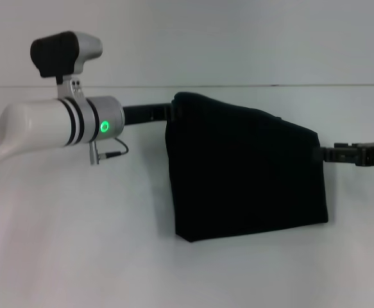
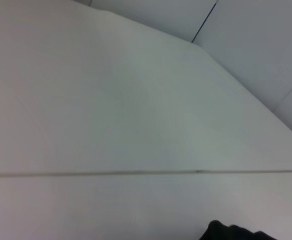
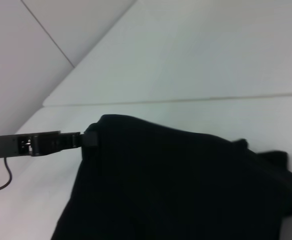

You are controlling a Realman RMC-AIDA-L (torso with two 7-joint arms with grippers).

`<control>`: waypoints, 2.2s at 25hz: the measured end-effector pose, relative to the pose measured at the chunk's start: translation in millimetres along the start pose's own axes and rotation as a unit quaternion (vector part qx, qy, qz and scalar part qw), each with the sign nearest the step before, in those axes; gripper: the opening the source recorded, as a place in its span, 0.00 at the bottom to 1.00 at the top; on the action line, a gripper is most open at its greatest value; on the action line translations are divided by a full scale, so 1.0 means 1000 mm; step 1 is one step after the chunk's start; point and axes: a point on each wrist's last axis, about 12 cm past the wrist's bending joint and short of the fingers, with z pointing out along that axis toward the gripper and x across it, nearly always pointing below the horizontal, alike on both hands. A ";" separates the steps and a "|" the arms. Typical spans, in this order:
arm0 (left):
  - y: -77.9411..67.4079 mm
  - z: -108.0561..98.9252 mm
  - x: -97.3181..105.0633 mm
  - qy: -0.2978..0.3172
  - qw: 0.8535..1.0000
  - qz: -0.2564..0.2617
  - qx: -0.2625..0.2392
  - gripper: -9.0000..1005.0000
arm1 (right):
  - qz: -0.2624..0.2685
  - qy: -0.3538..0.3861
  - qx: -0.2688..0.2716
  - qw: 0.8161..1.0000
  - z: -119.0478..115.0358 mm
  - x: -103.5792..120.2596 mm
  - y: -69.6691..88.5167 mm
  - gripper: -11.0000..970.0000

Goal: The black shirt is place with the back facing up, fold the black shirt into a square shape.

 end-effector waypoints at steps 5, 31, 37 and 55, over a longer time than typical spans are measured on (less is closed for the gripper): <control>-0.006 0.003 -0.017 -0.003 1.000 0.019 -0.002 0.03 | -0.005 -0.017 -0.009 1.000 0.002 -0.006 0.004 0.81; -0.002 0.000 -0.030 0.002 0.996 0.085 -0.030 0.26 | -0.038 -0.031 -0.019 0.999 0.010 -0.017 0.011 0.91; 0.008 -0.042 -0.042 -0.034 0.997 0.071 0.016 0.44 | -0.081 -0.049 -0.029 0.995 0.011 -0.019 0.014 0.91; -0.010 -0.082 0.009 0.007 0.951 0.258 0.172 0.88 | -0.261 0.014 -0.026 0.965 0.018 -0.064 0.040 0.91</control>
